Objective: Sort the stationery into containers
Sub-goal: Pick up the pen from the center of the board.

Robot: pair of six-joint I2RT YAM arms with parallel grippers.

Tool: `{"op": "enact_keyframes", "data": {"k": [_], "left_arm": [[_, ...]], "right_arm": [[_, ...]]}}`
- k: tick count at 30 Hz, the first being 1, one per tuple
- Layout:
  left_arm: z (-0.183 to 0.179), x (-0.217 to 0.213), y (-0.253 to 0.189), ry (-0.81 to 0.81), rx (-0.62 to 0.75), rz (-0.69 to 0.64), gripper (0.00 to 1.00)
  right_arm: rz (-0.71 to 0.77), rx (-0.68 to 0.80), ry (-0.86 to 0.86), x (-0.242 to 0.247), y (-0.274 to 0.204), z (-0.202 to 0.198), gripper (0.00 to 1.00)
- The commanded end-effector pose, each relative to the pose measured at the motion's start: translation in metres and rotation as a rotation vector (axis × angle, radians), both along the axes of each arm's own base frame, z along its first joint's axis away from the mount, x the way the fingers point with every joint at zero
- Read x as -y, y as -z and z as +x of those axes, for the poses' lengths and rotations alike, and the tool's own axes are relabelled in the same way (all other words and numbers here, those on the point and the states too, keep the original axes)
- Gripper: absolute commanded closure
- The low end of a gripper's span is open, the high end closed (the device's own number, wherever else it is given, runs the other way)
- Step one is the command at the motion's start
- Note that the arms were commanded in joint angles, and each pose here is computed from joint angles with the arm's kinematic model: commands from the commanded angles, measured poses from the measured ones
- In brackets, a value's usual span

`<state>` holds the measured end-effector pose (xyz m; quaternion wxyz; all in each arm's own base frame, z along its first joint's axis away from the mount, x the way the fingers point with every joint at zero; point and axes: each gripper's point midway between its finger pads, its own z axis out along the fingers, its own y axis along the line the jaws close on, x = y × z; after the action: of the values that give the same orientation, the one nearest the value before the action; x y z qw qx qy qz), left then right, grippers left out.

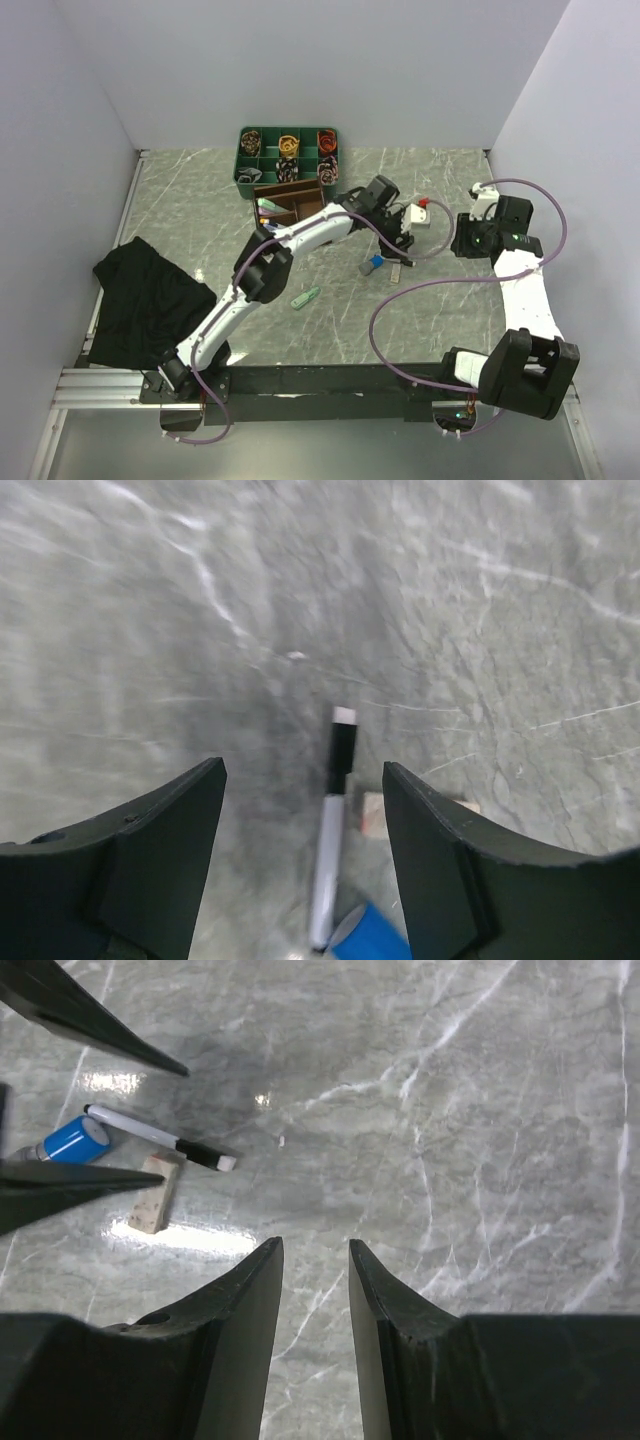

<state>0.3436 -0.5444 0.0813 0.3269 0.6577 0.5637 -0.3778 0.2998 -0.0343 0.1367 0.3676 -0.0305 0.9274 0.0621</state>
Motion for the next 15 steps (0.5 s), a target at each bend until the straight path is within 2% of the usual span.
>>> {"op": "enact_keyframes", "data": {"k": [1, 6, 15], "left_arm": [[-0.007, 0.008, 0.002, 0.0, 0.029, 0.037, 0.29], [-0.006, 0.004, 0.016, 0.006, 0.032, 0.067, 0.31], [-0.01, 0.011, 0.033, -0.035, -0.049, 0.063, 0.38]], "right_arm": [[-0.004, 0.028, 0.016, 0.003, -0.014, -0.002, 0.6], [0.026, 0.025, 0.027, 0.0, -0.013, -0.001, 0.6], [-0.001, 0.025, 0.027, 0.005, -0.012, 0.0, 0.6]]}}
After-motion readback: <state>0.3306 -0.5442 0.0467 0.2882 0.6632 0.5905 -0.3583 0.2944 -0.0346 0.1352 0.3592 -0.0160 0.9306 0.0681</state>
